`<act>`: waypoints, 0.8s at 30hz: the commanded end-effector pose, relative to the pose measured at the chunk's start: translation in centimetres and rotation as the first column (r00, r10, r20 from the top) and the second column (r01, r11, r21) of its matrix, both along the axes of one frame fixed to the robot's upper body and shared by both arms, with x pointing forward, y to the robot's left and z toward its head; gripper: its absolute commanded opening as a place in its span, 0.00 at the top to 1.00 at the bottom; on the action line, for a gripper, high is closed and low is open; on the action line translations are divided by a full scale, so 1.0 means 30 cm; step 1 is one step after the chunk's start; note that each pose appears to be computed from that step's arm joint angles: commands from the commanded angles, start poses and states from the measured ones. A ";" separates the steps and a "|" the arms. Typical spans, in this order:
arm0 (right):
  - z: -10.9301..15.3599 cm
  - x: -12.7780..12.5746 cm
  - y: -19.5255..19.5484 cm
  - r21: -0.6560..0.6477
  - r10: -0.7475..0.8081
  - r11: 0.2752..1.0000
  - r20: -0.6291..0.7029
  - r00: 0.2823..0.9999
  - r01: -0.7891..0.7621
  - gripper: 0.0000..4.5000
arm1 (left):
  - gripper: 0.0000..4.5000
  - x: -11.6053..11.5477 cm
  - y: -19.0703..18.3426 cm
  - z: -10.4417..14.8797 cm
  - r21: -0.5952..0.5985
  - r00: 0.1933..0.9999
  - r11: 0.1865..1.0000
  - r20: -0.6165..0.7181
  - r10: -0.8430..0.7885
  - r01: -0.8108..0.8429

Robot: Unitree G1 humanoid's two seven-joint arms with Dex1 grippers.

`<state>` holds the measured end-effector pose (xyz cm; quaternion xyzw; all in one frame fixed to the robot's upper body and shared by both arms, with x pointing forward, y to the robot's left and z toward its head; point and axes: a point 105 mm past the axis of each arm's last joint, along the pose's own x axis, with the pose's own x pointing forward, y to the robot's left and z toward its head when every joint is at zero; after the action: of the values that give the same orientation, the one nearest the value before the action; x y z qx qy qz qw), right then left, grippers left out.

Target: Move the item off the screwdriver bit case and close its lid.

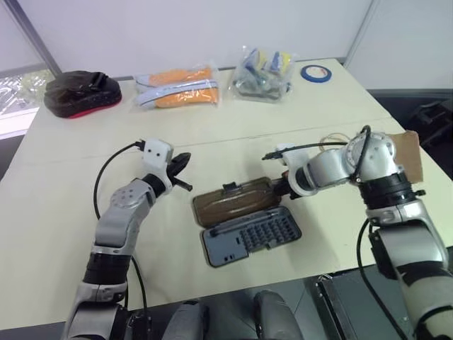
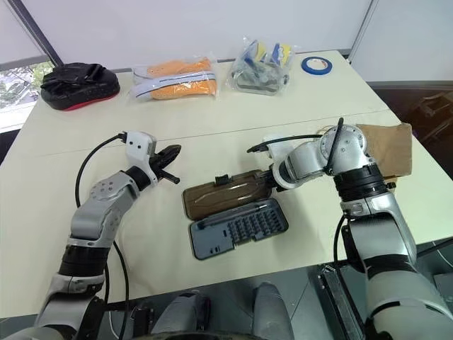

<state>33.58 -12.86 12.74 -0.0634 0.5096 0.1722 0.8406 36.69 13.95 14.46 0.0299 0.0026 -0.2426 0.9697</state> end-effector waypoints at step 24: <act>0.012 0.024 -0.080 -0.064 -0.364 0.928 0.059 0.930 0.367 0.99 | 1.00 0.002 -0.013 0.056 0.007 0.997 1.000 0.069 -0.018 0.018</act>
<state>34.01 -13.72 12.78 -0.0085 0.5052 0.0383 0.8621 36.71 13.81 14.33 0.0315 0.0045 -0.2446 0.9691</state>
